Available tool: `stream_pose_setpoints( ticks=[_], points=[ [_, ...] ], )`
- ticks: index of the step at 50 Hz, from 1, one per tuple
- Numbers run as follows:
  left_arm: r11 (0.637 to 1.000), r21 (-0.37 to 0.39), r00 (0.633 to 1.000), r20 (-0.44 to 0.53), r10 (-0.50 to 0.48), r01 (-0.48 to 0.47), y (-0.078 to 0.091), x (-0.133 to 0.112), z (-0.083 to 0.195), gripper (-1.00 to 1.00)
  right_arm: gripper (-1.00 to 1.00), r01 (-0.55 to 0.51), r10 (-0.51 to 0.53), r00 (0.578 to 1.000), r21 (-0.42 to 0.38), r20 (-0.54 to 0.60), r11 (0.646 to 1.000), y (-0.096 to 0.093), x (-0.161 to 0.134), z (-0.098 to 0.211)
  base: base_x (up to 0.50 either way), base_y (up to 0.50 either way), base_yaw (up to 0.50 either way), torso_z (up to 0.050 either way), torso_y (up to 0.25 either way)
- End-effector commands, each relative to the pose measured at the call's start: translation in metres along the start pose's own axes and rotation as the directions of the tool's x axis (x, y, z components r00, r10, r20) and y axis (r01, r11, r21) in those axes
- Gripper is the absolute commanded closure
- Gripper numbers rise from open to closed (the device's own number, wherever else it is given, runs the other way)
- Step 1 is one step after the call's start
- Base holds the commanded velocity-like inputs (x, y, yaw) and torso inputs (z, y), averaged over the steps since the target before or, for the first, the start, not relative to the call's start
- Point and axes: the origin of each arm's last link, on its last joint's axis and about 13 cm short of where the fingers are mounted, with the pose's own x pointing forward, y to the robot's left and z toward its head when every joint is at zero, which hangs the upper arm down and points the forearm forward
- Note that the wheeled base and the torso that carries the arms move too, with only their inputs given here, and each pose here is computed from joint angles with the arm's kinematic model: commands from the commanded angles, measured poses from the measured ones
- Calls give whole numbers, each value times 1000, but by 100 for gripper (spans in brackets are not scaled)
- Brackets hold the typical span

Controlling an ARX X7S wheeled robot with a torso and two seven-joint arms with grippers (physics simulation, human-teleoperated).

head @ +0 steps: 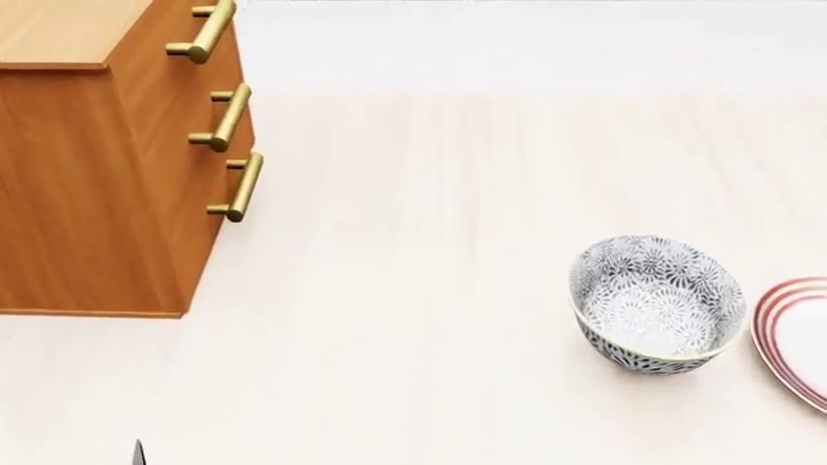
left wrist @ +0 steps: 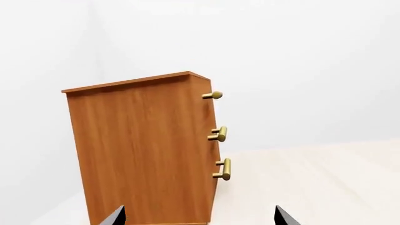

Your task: Put the bowl on top of the cabinet.

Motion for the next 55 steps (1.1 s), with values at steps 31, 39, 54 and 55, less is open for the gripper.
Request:
stream_pose_setpoints(
  ticks=[31,39,54,55],
  points=[
    [1000,3,1000,-7,-1,1,-1,1,-1,-100,-100,0,0,1000,-6,5,1000,1,-1,0,333,0,0,0,0],
    [1000,3,1000,-9,-1,1,-1,1,-2,-100,-100,-1,1,1000,-8,5,1000,1,-1,0,333,0,0,0,0],
    [1000,4,1000,-8,1,-1,-1,1,-2,-100,-100,42,-42,999,3,13,999,0,1,0,114,0,0,0,0],
    [1000,4,1000,-9,0,0,-1,1,-2,-100,-100,41,-41,999,3,17,999,0,0,0,0,0,0,0,0]
  ],
)
